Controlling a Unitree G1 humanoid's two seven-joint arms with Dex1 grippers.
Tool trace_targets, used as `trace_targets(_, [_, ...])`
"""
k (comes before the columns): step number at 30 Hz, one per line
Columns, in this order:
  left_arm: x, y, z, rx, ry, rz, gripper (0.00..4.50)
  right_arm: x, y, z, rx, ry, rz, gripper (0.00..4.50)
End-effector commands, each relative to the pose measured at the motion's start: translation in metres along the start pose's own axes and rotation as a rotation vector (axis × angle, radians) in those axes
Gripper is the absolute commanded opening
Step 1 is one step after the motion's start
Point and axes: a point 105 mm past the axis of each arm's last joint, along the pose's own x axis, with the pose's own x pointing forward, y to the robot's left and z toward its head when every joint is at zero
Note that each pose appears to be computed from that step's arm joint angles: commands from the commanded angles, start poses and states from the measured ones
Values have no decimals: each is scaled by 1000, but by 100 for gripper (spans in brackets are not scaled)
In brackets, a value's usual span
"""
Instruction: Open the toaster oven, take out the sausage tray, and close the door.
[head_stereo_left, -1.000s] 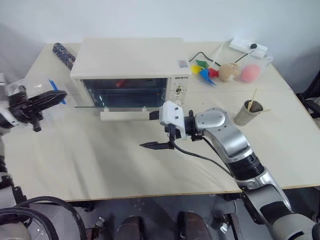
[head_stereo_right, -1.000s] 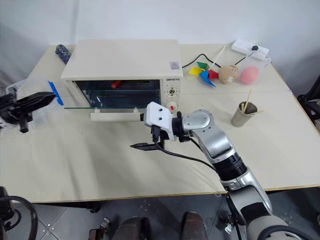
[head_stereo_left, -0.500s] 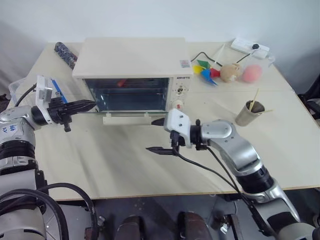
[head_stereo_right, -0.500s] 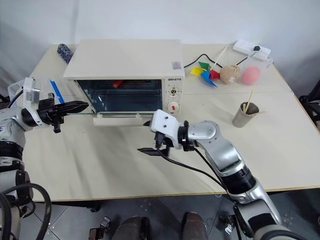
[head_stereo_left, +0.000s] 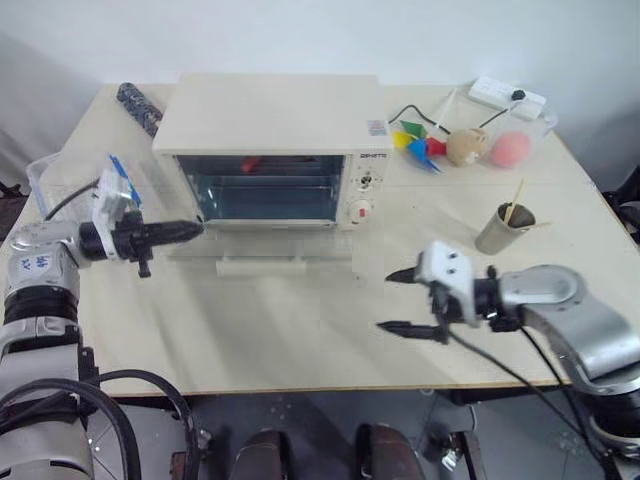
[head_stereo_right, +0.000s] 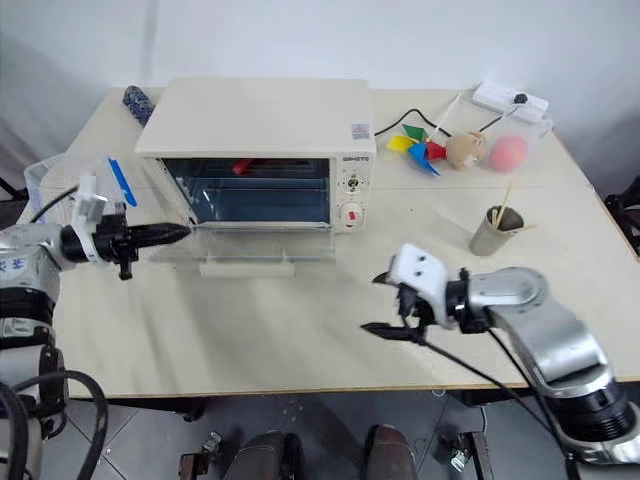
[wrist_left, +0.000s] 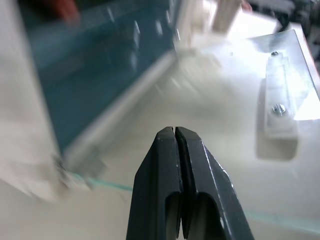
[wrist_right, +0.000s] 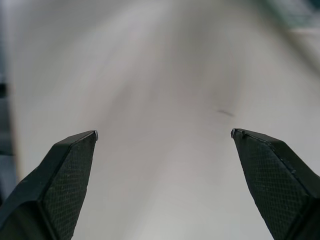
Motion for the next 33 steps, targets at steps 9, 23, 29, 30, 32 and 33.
trace_targets(9, [7, -21, -15, 76, 135, -126, 4, 50, -19, 64, -152, -214, -98, 450])
trace_targets(23, [1, -17, 15, 128, -261, 207, 90, 146, -26, 110, -517, -188, -304, 450])
trace_targets(29, [-10, -45, 20, 85, -463, 303, 267, 164, -42, 123, -600, -156, -438, 450])
trace_targets(30, [-10, -51, 18, 68, -482, 309, 296, 166, -44, 124, -623, -147, -463, 450])
trace_targets(32, [-11, -62, 15, 34, -507, 317, 355, 170, -48, 127, -656, -132, -496, 450])
trace_targets(33, [-11, -65, 14, 25, -513, 321, 387, 172, -49, 127, -667, -129, -503, 450])
